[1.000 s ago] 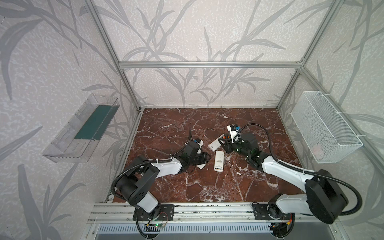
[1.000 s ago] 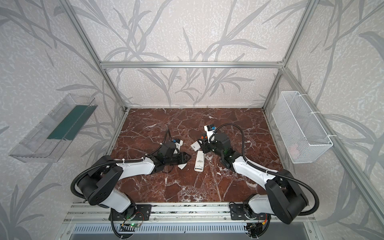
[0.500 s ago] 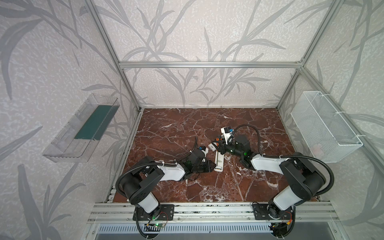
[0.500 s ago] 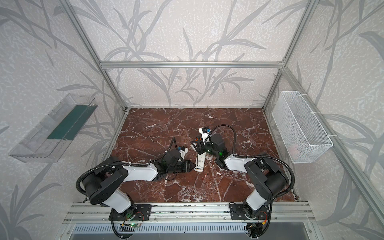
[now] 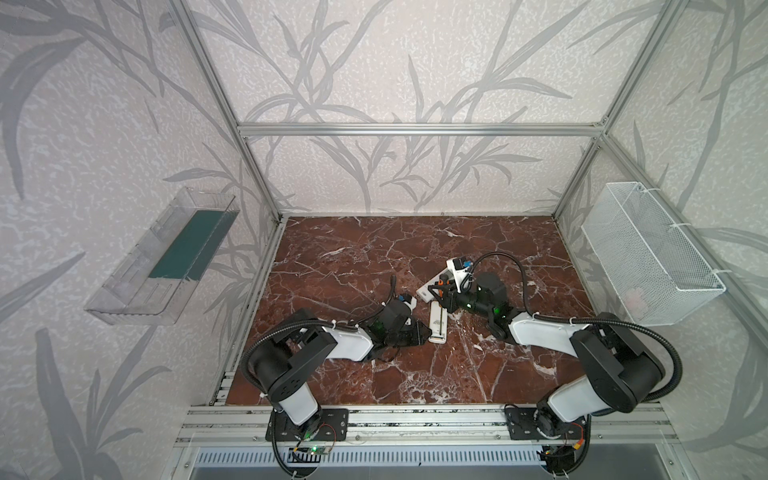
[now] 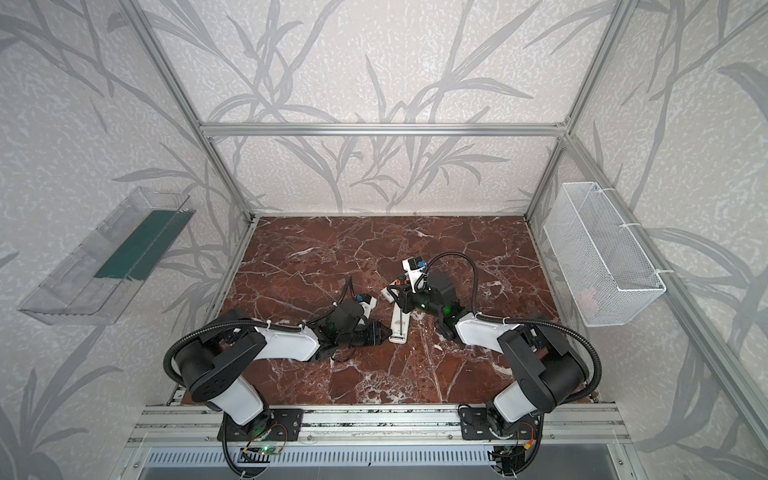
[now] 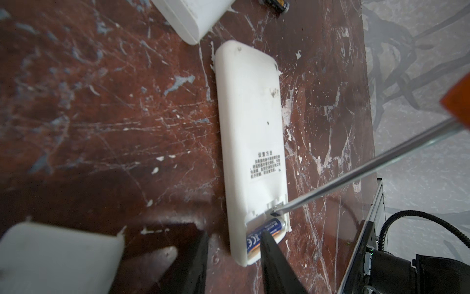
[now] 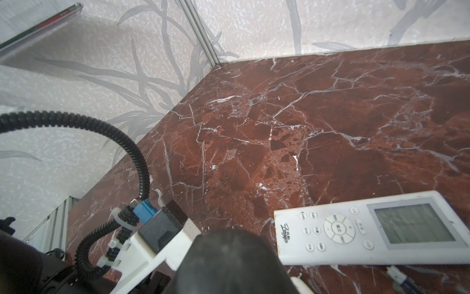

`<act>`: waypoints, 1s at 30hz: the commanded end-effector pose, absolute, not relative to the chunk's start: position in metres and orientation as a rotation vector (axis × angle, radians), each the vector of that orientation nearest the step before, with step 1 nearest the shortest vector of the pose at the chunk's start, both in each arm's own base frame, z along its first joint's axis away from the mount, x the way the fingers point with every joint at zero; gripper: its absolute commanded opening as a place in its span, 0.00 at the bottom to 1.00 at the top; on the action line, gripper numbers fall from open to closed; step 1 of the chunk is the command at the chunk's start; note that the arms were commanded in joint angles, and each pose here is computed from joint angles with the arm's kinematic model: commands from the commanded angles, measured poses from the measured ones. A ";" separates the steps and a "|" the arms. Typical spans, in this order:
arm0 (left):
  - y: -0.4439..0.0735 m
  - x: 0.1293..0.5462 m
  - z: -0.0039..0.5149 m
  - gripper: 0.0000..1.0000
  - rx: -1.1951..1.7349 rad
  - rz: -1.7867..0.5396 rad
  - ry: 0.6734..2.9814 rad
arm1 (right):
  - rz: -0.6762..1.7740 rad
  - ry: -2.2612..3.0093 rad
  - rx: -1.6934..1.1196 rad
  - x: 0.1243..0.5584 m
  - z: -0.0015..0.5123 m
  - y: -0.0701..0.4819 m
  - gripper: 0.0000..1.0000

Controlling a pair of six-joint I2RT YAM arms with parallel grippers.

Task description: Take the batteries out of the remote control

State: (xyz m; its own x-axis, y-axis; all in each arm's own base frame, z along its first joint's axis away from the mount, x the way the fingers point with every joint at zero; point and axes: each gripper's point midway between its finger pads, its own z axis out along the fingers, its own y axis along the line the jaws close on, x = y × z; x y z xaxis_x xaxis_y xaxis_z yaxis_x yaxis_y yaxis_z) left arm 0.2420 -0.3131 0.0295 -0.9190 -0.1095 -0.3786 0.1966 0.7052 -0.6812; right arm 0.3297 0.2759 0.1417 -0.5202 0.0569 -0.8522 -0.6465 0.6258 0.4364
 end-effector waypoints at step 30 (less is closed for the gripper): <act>-0.314 0.251 0.005 0.31 -0.005 -1.009 2.564 | 1.132 2.017 -0.091 0.356 0.088 0.235 0.00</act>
